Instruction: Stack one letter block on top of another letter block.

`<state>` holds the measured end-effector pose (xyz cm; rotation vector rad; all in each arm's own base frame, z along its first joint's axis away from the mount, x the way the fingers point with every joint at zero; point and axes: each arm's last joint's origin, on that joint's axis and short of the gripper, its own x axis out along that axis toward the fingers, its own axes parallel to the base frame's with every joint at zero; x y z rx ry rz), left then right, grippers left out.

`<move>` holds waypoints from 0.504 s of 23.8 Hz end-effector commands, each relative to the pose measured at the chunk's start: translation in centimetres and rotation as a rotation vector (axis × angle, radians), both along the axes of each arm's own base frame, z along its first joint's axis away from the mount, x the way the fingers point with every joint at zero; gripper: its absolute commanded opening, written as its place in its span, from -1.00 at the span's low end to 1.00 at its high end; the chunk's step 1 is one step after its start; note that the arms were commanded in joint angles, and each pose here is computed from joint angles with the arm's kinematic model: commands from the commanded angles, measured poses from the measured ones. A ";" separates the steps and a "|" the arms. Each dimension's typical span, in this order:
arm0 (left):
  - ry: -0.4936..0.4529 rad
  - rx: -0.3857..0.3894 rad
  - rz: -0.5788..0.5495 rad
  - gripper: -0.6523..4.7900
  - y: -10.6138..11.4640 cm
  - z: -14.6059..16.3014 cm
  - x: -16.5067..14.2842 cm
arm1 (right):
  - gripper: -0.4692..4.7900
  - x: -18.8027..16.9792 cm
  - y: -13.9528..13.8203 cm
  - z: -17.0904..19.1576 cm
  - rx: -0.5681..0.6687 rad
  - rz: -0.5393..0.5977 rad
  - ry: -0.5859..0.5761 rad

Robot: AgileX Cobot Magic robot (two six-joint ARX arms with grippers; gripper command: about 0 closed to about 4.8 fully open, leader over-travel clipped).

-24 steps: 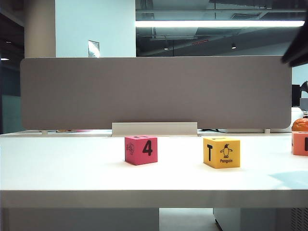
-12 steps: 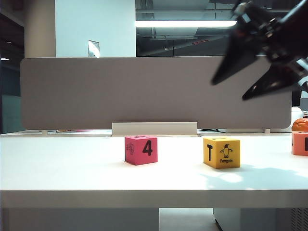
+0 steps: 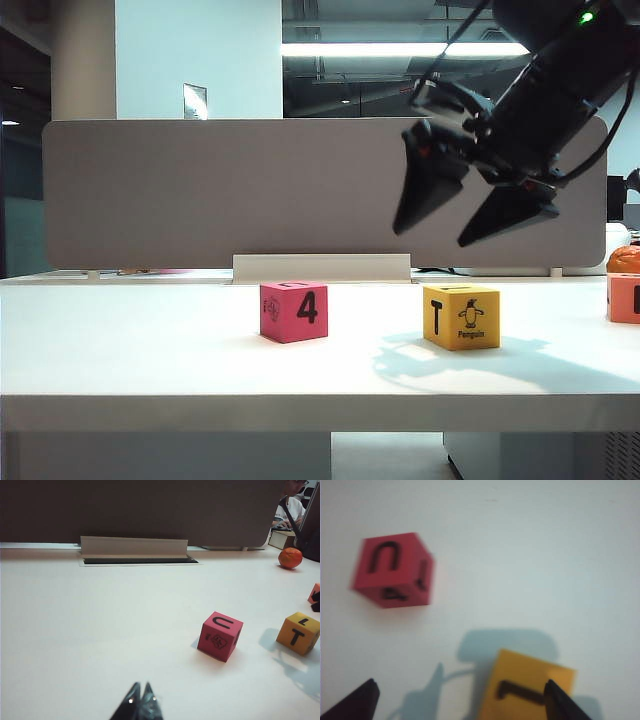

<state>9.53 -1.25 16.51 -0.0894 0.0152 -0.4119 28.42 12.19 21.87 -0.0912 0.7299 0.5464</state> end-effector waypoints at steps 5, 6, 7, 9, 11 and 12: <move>-0.016 -0.002 0.007 -0.78 0.0 0.3 0.0 | 1.00 0.9 -0.1 -1.6 -0.118 -0.082 0.032; -0.016 -0.003 0.023 -0.78 0.1 0.3 0.0 | 1.00 1.0 0.0 -2.0 -0.117 -0.073 0.048; -0.018 0.002 0.024 -0.78 0.1 0.3 0.0 | 1.00 1.2 0.1 -2.5 -0.111 -0.059 0.072; -0.020 0.005 0.023 -0.78 0.1 0.3 0.0 | 1.00 1.3 0.1 -3.2 -0.117 -0.058 0.094; -0.020 0.005 0.023 -0.78 0.1 0.3 0.0 | 1.00 1.4 0.2 -3.5 -0.121 -0.057 0.103; -0.020 0.005 0.023 -0.78 0.1 0.3 0.0 | 1.00 1.5 0.2 -3.7 -0.122 -0.058 0.105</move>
